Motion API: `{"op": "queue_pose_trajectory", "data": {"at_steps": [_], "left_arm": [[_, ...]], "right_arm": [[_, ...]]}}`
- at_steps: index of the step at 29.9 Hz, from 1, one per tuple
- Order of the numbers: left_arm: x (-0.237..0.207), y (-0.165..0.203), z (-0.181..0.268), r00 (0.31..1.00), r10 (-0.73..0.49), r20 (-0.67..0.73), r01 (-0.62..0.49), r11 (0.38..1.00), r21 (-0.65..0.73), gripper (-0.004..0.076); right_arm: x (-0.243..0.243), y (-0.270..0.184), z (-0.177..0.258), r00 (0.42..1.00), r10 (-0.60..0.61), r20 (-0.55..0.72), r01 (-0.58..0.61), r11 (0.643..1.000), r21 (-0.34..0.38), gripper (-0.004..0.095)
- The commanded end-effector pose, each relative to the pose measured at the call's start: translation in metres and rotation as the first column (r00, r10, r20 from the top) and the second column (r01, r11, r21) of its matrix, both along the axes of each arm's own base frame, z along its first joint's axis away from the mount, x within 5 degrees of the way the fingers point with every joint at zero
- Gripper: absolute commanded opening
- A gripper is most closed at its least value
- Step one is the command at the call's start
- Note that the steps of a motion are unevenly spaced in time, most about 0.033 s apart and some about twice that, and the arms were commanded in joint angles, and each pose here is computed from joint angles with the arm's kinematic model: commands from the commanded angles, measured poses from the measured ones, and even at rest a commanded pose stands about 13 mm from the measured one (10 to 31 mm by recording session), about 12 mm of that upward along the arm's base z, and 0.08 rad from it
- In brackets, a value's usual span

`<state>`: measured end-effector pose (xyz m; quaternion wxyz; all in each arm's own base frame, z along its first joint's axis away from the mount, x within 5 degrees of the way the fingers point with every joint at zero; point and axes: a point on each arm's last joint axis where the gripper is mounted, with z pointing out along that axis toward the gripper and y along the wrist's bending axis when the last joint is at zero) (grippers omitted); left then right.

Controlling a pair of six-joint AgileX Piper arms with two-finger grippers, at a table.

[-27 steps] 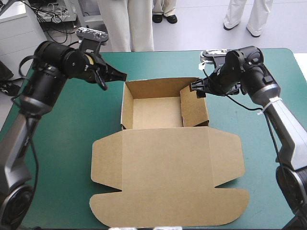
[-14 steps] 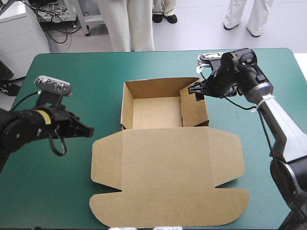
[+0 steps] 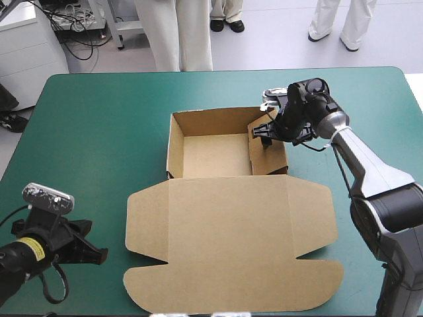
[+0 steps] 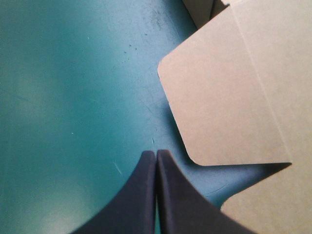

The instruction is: Fold the box

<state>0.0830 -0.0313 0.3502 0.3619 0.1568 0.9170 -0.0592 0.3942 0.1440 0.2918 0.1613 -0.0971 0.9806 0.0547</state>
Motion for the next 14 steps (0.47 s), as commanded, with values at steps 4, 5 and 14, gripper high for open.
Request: {"op": "queue_pose_trajectory", "data": {"at_steps": [4, 5, 14], "left_arm": [[-0.013, 0.005, -0.018, 0.994, -0.007, 0.107, 0.012, 0.999, -0.044, -0.0032], [-0.015, 0.006, -0.022, 0.994, -0.007, 0.107, 0.012, 0.999, -0.044, -0.0032], [-0.023, 0.01, -0.028, 0.988, -0.005, 0.154, 0.016, 0.998, -0.067, -0.0032]], "right_arm": [[0.001, 0.003, 0.011, 0.999, 0.004, 0.035, -0.006, 0.998, 0.064, 0.0723], [0.001, 0.003, 0.011, 0.999, 0.003, 0.034, -0.006, 0.998, 0.066, 0.0723], [-0.001, 0.002, 0.008, 1.0, 0.007, -0.002, -0.007, 0.999, 0.051, 0.0565]]}}
